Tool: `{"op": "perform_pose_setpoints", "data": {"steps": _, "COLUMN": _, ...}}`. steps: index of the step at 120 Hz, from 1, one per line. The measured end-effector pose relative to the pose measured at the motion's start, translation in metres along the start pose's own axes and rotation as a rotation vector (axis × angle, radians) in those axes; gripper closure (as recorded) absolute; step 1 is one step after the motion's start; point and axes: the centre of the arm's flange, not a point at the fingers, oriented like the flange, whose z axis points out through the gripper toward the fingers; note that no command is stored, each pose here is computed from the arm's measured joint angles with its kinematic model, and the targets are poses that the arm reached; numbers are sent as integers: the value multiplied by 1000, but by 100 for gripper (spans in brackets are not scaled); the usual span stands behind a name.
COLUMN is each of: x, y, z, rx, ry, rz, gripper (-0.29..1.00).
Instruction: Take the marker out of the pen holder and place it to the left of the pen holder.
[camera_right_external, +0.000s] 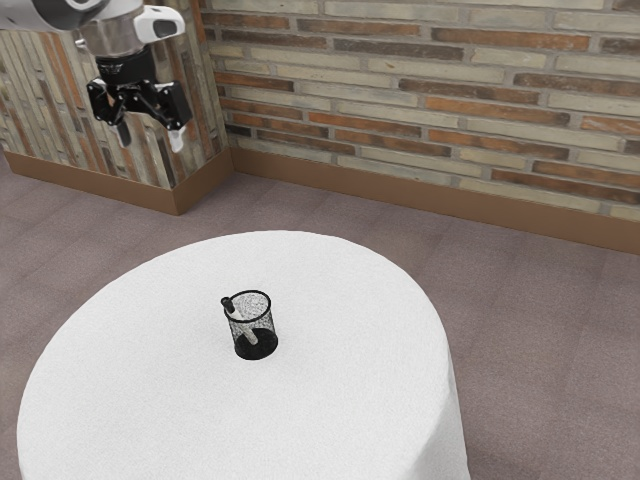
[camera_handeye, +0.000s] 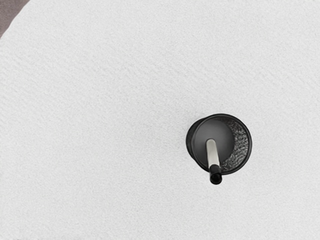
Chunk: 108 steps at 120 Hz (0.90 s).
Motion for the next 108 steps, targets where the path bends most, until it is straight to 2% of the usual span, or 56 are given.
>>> {"op": "perform_pose_setpoints", "data": {"steps": 12, "x": 0, "y": 2, "z": 0, "rx": 3, "ry": -1, "rz": -3, "gripper": 0}}
{"op": "perform_pose_setpoints", "data": {"steps": 18, "x": -2, "y": 2, "z": -3, "rx": 37, "ry": 7, "rz": -35, "gripper": 0}}
{"op": "perform_pose_setpoints", "data": {"steps": 23, "x": -5, "y": 10, "z": -10, "rx": 118, "ry": 22, "rz": -84, "gripper": 0}}
{"op": "perform_pose_setpoints", "data": {"steps": 33, "x": -19, "y": 69, "z": -14, "rx": 262, "ry": 46, "rz": -108, "gripper": 0}}
{"op": "perform_pose_setpoints", "data": {"steps": 40, "x": -21, "y": 67, "z": -11, "rx": 324, "ry": 53, "rz": -201, "gripper": 0}}
{"op": "perform_pose_setpoints", "data": {"steps": 44, "x": -23, "y": 70, "z": -3, "rx": 399, "ry": 63, "rz": -269, "gripper": 0}}
{"op": "perform_pose_setpoints", "data": {"steps": 53, "x": -33, "y": 121, "z": 57, "rx": 646, "ry": 96, "rz": -368, "gripper": 0}}
{"op": "perform_pose_setpoints", "data": {"steps": 58, "x": -26, "y": 135, "z": 96, "rx": 714, "ry": 110, "rz": -410, "gripper": 0}}
{"op": "perform_pose_setpoints", "data": {"steps": 62, "x": -16, "y": 134, "z": 128, "rx": 736, "ry": 119, "rz": -461, "gripper": 0}}
{"op": "perform_pose_setpoints", "data": {"steps": 66, "x": -6, "y": 122, "z": 162, "rx": 720, "ry": 117, "rz": -516, "gripper": 1}}
{"op": "perform_pose_setpoints", "data": {"steps": 73, "x": 17, "y": 101, "z": 214, "rx": 657, "ry": 120, "rz": -590, "gripper": 1}}
{"op": "perform_pose_setpoints", "data": {"steps": 85, "x": 39, "y": 86, "z": 257, "rx": 508, "ry": 164, "rz": -702, "gripper": 1}}
{"op": "perform_pose_setpoints", "data": {"steps": 100, "x": 48, "y": 89, "z": 274, "rx": 284, "ry": 171, "rz": -835, "gripper": 1}}
{"op": "perform_pose_setpoints", "data": {"steps": 108, "x": 43, "y": 58, "z": 266, "rx": 178, "ry": 152, "rz": -968, "gripper": 2}}
